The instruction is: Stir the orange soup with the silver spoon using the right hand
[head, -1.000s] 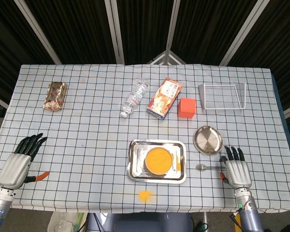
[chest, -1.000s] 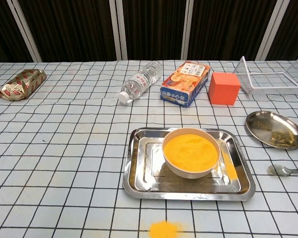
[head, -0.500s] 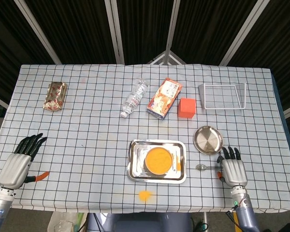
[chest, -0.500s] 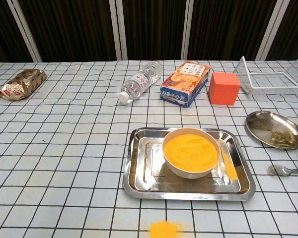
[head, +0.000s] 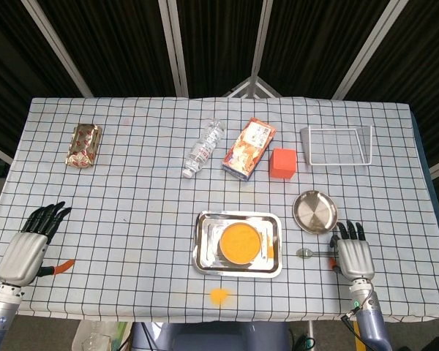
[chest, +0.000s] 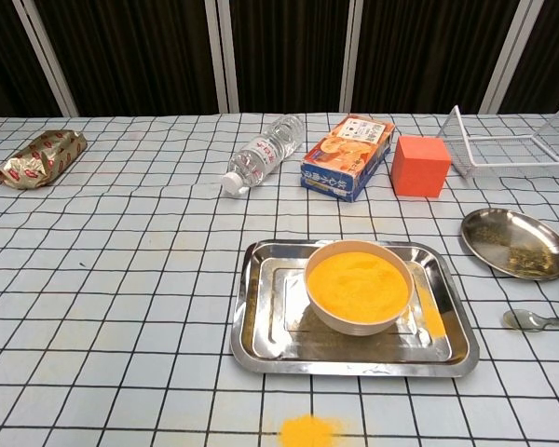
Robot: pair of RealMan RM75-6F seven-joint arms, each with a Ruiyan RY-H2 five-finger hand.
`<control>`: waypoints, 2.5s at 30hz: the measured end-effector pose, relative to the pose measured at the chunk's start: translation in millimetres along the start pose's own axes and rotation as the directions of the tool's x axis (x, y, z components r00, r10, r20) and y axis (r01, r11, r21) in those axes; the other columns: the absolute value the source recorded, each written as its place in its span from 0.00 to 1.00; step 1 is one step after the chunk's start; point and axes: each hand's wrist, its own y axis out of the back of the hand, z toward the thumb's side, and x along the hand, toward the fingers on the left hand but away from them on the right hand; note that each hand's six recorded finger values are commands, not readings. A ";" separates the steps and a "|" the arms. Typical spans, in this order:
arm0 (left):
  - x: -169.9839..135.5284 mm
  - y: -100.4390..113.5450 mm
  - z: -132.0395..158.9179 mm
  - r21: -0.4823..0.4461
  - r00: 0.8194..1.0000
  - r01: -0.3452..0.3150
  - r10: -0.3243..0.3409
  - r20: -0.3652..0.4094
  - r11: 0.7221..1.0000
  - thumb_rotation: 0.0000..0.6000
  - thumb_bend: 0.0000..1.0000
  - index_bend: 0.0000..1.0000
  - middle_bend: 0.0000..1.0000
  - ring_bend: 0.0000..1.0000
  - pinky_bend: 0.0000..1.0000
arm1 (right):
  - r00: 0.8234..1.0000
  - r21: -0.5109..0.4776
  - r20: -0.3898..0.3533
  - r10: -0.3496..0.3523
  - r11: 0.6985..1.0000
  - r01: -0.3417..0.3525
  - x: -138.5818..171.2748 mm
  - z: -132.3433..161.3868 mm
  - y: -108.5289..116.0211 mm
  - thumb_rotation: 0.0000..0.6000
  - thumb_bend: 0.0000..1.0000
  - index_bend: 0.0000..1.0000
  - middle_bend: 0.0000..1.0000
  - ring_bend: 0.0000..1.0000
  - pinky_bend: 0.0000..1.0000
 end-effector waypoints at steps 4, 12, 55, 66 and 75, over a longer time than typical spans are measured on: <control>0.0 -0.2 0.0 0.001 1.000 0.001 -0.001 -0.001 1.000 1.00 0.02 0.00 0.00 0.00 0.00 | 1.000 0.000 0.003 0.010 1.000 -0.010 0.0 -0.2 -2.9 1.00 0.39 0.48 0.15 0.00 0.00; 0.7 1.3 0.1 -0.004 1.000 -0.009 0.009 -0.002 1.000 1.00 0.02 0.00 0.00 0.00 0.00 | 1.000 -0.005 0.009 0.027 1.000 -0.026 0.3 0.0 -7.7 1.00 0.41 0.48 0.15 0.00 0.00; 1.4 2.9 0.7 -0.015 1.000 -0.018 0.018 0.004 1.000 1.00 0.02 0.00 0.00 0.00 0.00 | 0.994 -0.094 -0.019 -0.104 0.990 0.102 2.3 8.1 52.0 1.00 0.52 0.56 0.18 0.00 0.00; 1.6 1.2 2.7 -0.017 1.000 -0.007 0.007 0.009 1.000 1.00 0.02 0.00 0.00 0.00 0.00 | 0.985 -0.092 -0.109 -0.135 0.988 0.125 8.1 55.4 73.5 1.00 0.51 0.56 0.18 0.00 0.00; 1.5 2.1 1.9 -0.039 1.000 -0.003 0.003 0.008 0.999 1.00 0.02 0.00 0.00 0.00 0.00 | 0.976 -0.044 -0.188 -0.112 0.993 0.106 9.6 117.1 61.1 1.00 0.52 0.56 0.18 0.00 0.00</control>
